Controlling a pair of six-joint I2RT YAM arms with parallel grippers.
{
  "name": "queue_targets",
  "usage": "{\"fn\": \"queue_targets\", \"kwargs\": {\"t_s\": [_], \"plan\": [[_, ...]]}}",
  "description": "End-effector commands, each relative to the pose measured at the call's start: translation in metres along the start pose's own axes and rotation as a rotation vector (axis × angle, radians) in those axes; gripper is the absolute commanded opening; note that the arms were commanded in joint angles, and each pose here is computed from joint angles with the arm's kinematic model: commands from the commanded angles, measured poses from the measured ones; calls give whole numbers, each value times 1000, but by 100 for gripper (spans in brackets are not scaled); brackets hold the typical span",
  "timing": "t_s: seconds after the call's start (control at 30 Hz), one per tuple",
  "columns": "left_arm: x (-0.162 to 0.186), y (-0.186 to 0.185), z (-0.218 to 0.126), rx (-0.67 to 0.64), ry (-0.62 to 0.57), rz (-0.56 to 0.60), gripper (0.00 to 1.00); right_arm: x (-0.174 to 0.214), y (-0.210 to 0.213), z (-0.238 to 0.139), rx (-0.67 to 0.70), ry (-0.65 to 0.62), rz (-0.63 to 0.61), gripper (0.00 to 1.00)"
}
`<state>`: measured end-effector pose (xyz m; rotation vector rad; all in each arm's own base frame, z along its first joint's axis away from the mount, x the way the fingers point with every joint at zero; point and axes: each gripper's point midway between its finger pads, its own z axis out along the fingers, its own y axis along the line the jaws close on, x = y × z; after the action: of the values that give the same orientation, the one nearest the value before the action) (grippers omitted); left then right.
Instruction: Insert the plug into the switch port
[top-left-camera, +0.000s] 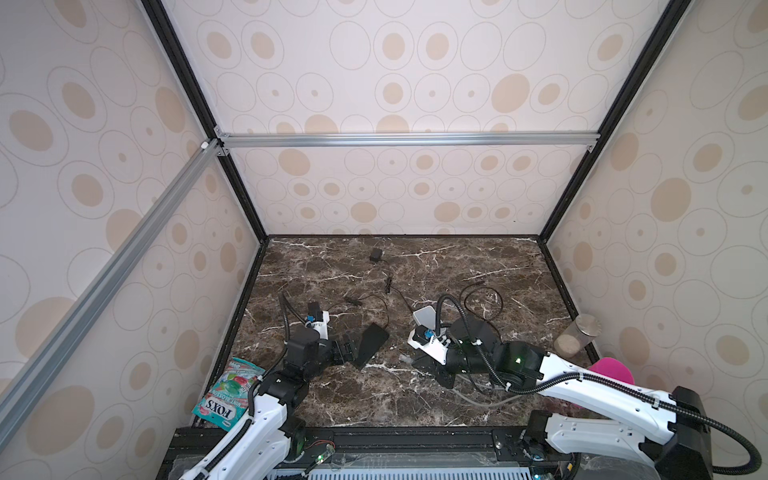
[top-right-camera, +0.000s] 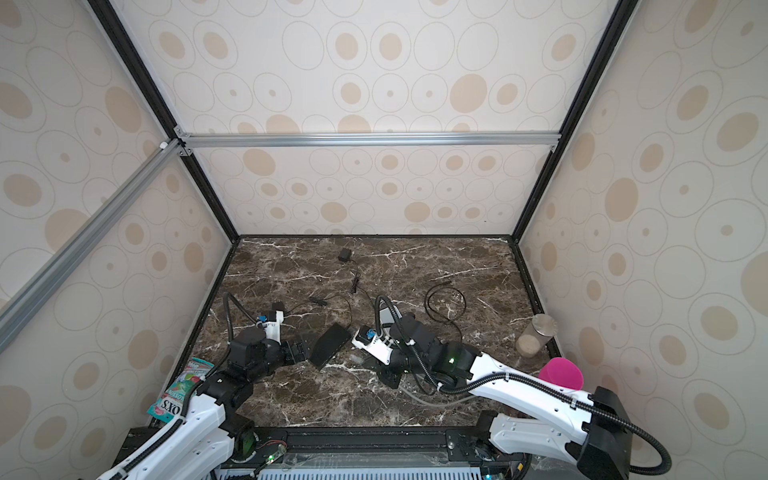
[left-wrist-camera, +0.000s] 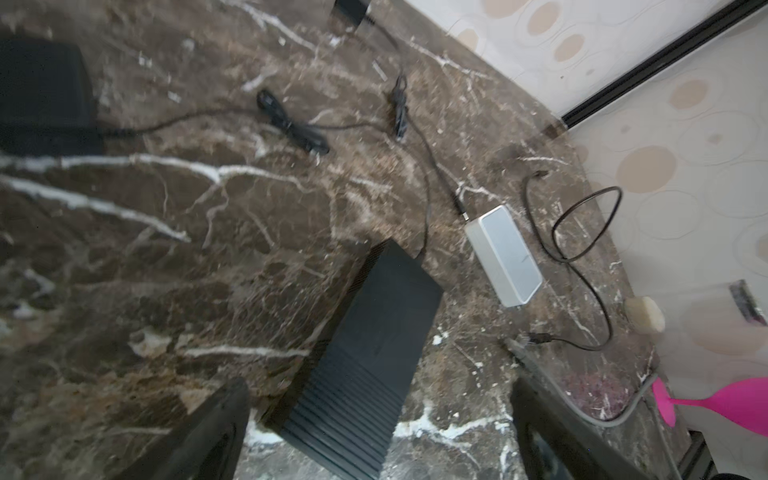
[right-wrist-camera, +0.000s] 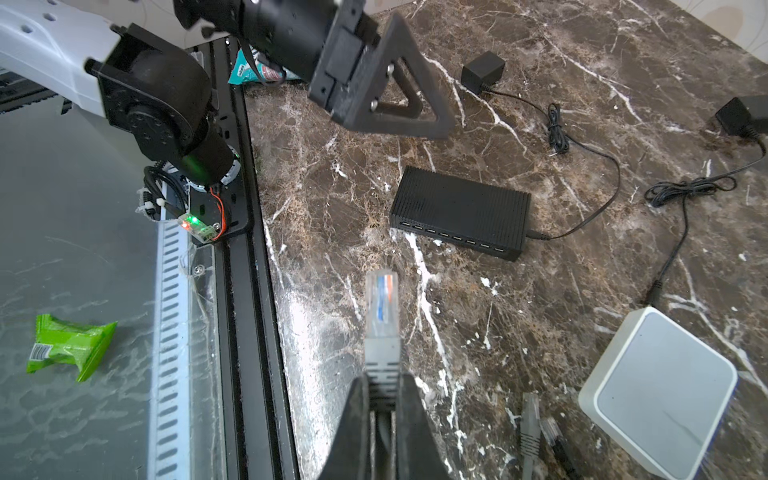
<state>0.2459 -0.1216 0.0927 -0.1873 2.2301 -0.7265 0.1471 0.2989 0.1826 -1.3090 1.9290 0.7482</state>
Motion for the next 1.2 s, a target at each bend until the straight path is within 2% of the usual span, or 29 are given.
{"fn": "queue_targets", "kwargs": {"t_s": [0.0,0.17,0.27,0.57,1.0,1.17], "plan": [[-20,-5,9,25,-100,-19,98,22,0,5,-3,43,55,0],[-12,-8,33,67,-50,-4,97,44,-14,21,63,102,147,0],[-7,-12,45,108,-20,16,92,52,-21,29,92,133,166,0],[-7,-25,68,170,18,172,85,59,-26,50,86,184,181,0],[21,-43,70,365,80,207,84,66,-26,77,42,227,216,0],[28,-42,71,383,89,205,82,74,-30,87,58,250,228,0]]}}
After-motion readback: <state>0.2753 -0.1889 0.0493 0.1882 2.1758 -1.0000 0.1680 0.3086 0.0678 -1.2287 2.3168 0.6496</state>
